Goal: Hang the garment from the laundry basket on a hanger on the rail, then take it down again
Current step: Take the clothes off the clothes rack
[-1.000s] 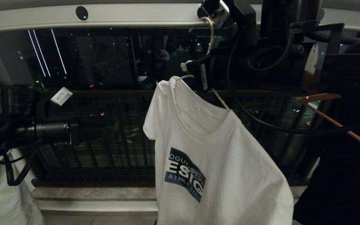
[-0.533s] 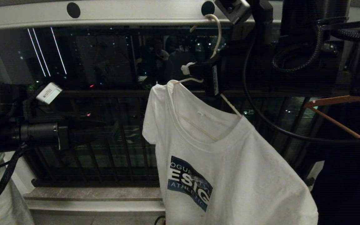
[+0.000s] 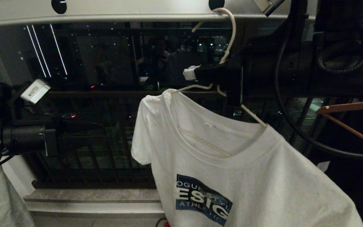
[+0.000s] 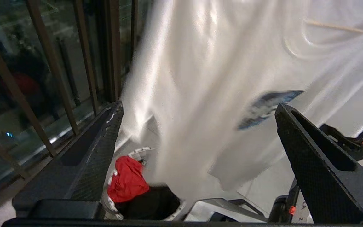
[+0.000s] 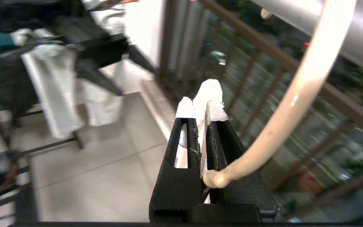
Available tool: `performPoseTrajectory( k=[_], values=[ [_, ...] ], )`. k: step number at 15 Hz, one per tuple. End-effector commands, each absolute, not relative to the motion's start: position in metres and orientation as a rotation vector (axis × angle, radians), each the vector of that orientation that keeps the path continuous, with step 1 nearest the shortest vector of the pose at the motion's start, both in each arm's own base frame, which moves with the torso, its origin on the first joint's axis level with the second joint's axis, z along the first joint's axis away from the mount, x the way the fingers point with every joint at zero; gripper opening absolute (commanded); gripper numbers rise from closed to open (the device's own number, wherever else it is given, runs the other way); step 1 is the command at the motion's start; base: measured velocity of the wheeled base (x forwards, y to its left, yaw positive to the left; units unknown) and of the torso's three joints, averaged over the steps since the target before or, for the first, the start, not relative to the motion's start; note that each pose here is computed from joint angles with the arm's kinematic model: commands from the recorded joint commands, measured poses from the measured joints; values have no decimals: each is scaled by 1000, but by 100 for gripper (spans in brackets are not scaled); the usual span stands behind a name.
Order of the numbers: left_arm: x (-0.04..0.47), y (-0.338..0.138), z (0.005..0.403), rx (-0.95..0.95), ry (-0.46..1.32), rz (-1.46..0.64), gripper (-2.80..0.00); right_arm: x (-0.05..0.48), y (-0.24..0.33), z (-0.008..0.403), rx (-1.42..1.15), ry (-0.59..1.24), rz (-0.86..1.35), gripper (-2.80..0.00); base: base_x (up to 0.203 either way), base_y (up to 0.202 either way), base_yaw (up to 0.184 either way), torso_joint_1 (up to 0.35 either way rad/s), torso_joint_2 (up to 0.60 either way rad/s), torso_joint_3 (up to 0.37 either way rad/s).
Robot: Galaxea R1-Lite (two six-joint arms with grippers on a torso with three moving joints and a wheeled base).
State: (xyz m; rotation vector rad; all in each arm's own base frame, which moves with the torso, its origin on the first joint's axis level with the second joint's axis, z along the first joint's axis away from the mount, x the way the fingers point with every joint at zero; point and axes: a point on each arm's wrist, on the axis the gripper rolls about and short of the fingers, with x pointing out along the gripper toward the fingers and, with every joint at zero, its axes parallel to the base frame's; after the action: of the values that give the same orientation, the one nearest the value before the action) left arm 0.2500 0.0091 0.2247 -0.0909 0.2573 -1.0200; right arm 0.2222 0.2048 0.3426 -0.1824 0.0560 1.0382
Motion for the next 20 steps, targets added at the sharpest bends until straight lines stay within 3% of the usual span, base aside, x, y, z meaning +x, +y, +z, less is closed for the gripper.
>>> performPoseTrajectory(
  k=[1,15,20],
  values=[
    [248,6,228,-79,243,-1037,0,214,199,348,-169,35,1076,-280,0,0,0,0,0,0],
    [343,-21,161,-28,220,-1240,0,211,203,346,-169,40,1107,-280,0,0,0,0,0,0],
    [352,-49,148,-39,246,-1322,0,212,203,345,-170,43,1103,-280,0,0,0,0,0,0]
  ],
)
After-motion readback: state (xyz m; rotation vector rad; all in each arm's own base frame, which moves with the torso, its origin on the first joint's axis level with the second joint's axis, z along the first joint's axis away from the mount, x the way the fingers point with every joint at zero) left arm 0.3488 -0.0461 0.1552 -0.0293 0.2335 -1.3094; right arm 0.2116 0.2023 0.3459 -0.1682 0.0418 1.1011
